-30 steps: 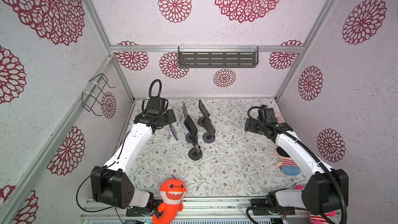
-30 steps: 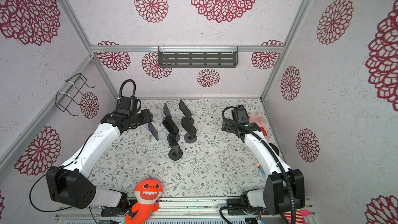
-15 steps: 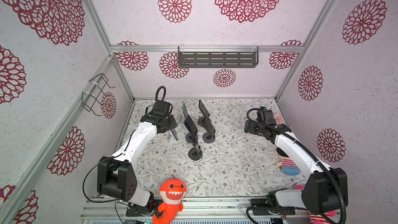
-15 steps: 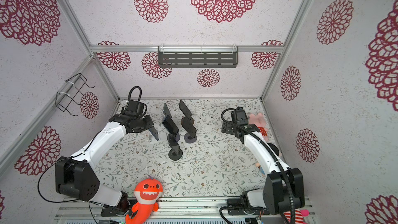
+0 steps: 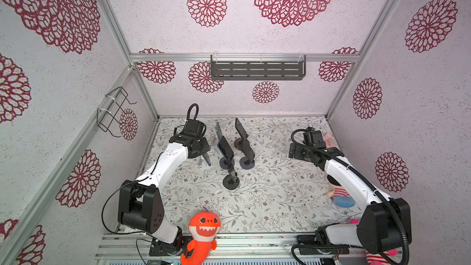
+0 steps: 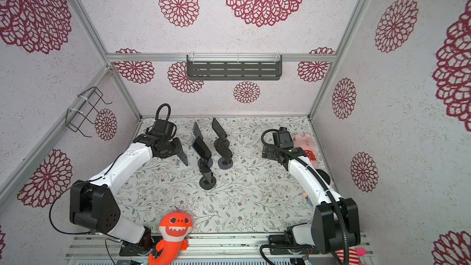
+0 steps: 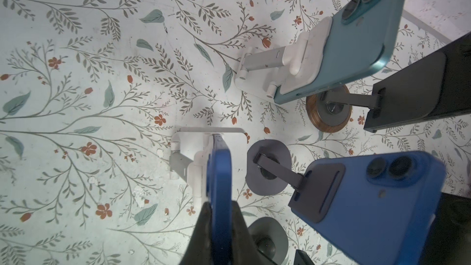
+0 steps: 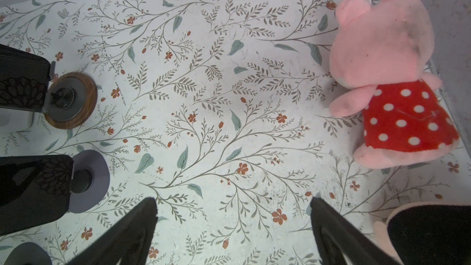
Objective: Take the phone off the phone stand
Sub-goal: 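Grasp the blue phone on its stand with the left gripper while the right advances, then lift the blue phone with the left gripper toward the approaching right gripper, then grasp the blue phone with the right gripper while the left gripper releases it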
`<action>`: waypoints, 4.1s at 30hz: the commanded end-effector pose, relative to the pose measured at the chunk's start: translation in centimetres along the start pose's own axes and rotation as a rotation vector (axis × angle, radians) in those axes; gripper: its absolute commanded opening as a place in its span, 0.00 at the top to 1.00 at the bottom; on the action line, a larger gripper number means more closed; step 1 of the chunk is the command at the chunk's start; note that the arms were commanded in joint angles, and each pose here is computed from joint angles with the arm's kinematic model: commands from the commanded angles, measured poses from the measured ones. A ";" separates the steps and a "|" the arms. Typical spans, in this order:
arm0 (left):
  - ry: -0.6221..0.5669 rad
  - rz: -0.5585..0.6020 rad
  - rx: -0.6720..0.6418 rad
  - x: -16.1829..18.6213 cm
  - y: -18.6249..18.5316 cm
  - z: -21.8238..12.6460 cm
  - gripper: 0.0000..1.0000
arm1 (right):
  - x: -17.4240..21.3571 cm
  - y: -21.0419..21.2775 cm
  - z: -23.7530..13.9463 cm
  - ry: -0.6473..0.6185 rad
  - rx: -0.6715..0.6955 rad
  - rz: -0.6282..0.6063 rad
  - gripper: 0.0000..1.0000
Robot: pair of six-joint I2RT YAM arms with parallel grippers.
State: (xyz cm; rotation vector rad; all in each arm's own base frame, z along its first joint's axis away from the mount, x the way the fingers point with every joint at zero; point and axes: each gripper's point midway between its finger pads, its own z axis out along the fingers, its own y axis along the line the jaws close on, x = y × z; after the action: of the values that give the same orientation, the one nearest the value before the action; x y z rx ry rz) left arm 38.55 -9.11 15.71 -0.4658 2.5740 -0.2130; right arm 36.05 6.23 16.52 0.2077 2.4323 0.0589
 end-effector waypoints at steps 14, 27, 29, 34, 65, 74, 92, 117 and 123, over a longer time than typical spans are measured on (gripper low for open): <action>-0.042 0.184 0.040 -3.4 -2.4 -7.4 1.00 | -1.5 5.3 -4.0 -0.051 -0.306 -0.137 0.05; -0.099 0.294 0.482 -6.1 -9.4 -21.4 1.00 | -3.3 10.9 -11.0 -0.050 -0.566 -0.461 0.12; -0.044 0.302 0.582 -5.4 -10.9 -21.5 1.00 | -3.9 11.7 -12.1 -0.076 -0.595 -0.524 0.14; 0.067 0.261 0.822 -4.2 -14.6 -20.7 1.00 | -4.7 14.4 -15.2 -0.156 -0.680 -0.702 0.17; 0.406 0.055 1.129 0.2 -19.1 -12.3 1.00 | -1.0 26.1 -12.2 0.033 -0.915 -1.128 0.02; 0.405 0.045 1.125 0.0 -19.2 -11.9 1.00 | -1.5 26.9 -11.0 0.024 -0.880 -1.102 0.05; 0.405 0.033 1.126 0.0 -19.3 -11.4 1.00 | -2.7 27.5 -9.9 -0.022 -0.817 -1.051 0.33; 0.304 -0.015 1.092 -2.6 -17.6 -10.9 0.53 | -6.5 25.4 -9.9 -0.124 -0.708 -0.819 0.58; 0.184 -0.005 1.019 -5.6 -14.6 -11.3 0.52 | -9.0 21.6 -9.3 -0.166 -0.599 -0.604 0.59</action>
State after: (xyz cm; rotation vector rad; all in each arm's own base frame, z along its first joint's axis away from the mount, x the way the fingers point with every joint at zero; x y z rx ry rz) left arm 41.38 -21.78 29.24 -0.0909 2.2863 -1.6036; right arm 38.44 28.17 25.79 -0.9786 2.2074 0.4733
